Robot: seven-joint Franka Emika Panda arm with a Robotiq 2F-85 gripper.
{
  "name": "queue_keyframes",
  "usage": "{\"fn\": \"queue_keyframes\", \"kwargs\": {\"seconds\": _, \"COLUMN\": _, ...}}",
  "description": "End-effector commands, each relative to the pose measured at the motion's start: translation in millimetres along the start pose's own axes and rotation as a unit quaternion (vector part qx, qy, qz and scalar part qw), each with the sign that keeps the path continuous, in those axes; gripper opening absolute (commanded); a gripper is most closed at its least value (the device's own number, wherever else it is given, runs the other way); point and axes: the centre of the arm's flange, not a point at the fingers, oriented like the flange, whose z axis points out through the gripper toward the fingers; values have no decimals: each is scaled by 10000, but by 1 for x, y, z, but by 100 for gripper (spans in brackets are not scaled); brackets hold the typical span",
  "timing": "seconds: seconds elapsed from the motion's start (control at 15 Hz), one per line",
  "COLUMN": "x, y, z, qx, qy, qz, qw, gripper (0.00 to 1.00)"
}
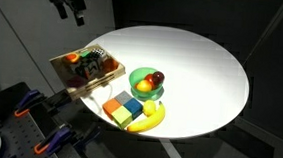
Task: Slide the orange block a little to the right, slide the gray block a little to the right, slide the lime green block a little forward, flip the orange block to the left on the table, pick up the orange block and put it in the tray
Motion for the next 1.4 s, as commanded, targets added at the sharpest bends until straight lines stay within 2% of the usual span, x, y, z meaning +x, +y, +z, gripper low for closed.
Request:
{"fn": "queue_keyframes", "kwargs": {"seconds": 0.0, "x": 3, "y": 23, "z": -6, "qx": -369, "qy": 497, "qz": 379, "qw": 9974, "gripper": 100}}
{"fn": "queue_keyframes", "kwargs": {"seconds": 0.13, "x": 6, "y": 33, "z": -5, "qx": -451, "qy": 601, "qz": 547, "qw": 9957, "gripper": 100}}
{"fn": "queue_keyframes", "kwargs": {"seconds": 0.53, "x": 7, "y": 46, "z": -1, "qx": -459, "qy": 434, "qz": 1023, "qw": 9927, "gripper": 100}}
{"fn": "queue_keyframes", "kwargs": {"seconds": 0.67, "x": 8, "y": 45, "z": -9, "qx": -456, "qy": 510, "qz": 1128, "qw": 9913, "gripper": 100}}
{"fn": "queue_keyframes", "kwargs": {"seconds": 0.73, "x": 8, "y": 44, "z": -1, "qx": -364, "qy": 466, "qz": 966, "qw": 9936, "gripper": 100}}
{"fn": "queue_keyframes", "kwargs": {"seconds": 1.13, "x": 9, "y": 44, "z": -3, "qx": -360, "qy": 482, "qz": 1033, "qw": 9928, "gripper": 100}}
{"fn": "queue_keyframes", "kwargs": {"seconds": 1.33, "x": 14, "y": 51, "z": 2, "qx": -292, "qy": 189, "qz": 1141, "qw": 9929, "gripper": 100}}
